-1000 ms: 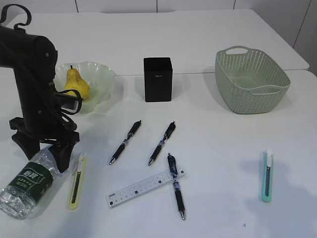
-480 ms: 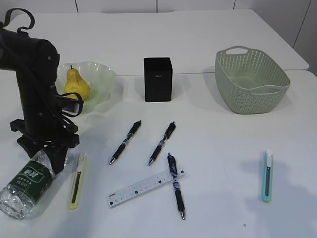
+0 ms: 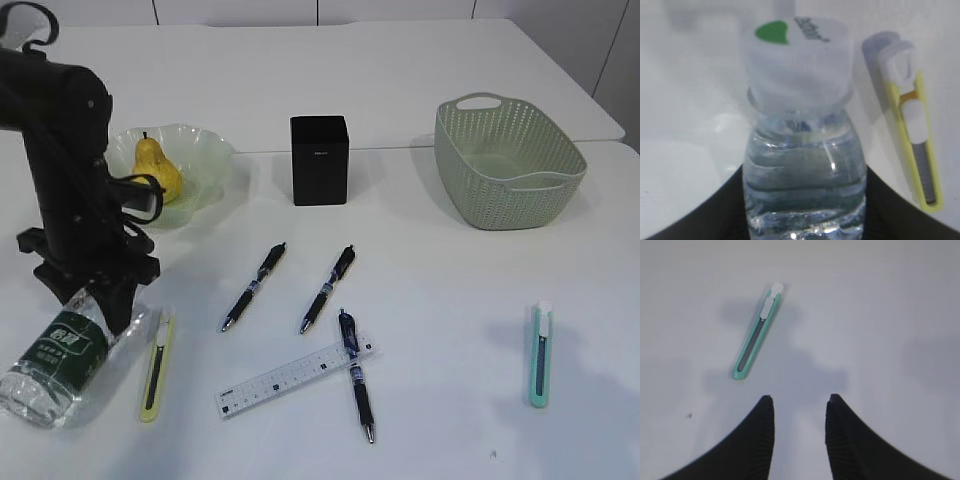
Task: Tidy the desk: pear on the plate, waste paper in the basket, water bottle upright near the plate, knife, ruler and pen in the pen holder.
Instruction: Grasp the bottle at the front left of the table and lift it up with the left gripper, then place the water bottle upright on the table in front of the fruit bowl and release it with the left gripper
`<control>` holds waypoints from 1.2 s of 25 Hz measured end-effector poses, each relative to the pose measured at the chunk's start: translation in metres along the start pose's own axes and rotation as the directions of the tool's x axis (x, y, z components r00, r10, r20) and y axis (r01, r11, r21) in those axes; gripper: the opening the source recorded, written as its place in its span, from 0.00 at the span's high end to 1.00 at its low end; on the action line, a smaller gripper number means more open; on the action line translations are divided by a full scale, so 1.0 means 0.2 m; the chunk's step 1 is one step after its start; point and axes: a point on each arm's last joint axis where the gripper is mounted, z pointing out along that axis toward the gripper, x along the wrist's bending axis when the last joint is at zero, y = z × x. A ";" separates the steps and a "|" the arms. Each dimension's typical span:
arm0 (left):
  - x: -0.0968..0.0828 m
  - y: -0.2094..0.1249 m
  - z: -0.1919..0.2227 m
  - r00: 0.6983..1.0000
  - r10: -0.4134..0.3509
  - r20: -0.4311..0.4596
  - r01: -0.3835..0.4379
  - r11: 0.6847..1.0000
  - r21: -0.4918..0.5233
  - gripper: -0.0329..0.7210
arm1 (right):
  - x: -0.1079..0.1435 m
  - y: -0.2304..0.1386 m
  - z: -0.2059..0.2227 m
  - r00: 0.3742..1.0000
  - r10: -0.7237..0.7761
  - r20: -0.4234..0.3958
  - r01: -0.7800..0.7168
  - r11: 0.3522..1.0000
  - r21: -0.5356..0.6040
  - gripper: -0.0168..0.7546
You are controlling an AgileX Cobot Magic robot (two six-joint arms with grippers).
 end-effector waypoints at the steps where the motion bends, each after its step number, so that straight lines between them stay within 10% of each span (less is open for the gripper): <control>1: 0.00 -0.01 -0.04 1.000 -0.012 0.000 0.012 1.000 -0.021 0.50 | 0.00 0.00 0.00 1.000 0.000 0.000 0.000 1.000 0.000 0.60; 8: 0.06 -0.15 -0.43 0.998 -0.059 -0.022 0.050 0.959 -0.279 0.50 | 0.00 0.00 0.00 1.000 0.008 -0.008 -0.008 1.000 0.000 0.60; 14: 0.17 -0.46 -0.61 0.991 -0.135 0.002 0.110 0.794 -0.598 0.50 | 0.00 0.00 0.00 1.000 0.009 -0.009 -0.009 1.000 -0.002 0.60; 26: 0.17 -0.72 -0.38 0.990 -0.142 0.023 0.043 0.143 -0.989 0.50 | 0.01 0.00 0.00 1.000 -0.004 -0.012 0.004 1.000 -0.005 0.60; 30: 0.19 -0.65 -0.32 0.986 -0.155 0.056 0.055 -0.007 -0.998 0.50 | 0.01 0.01 0.00 1.000 -0.012 -0.012 0.011 1.000 -0.021 0.60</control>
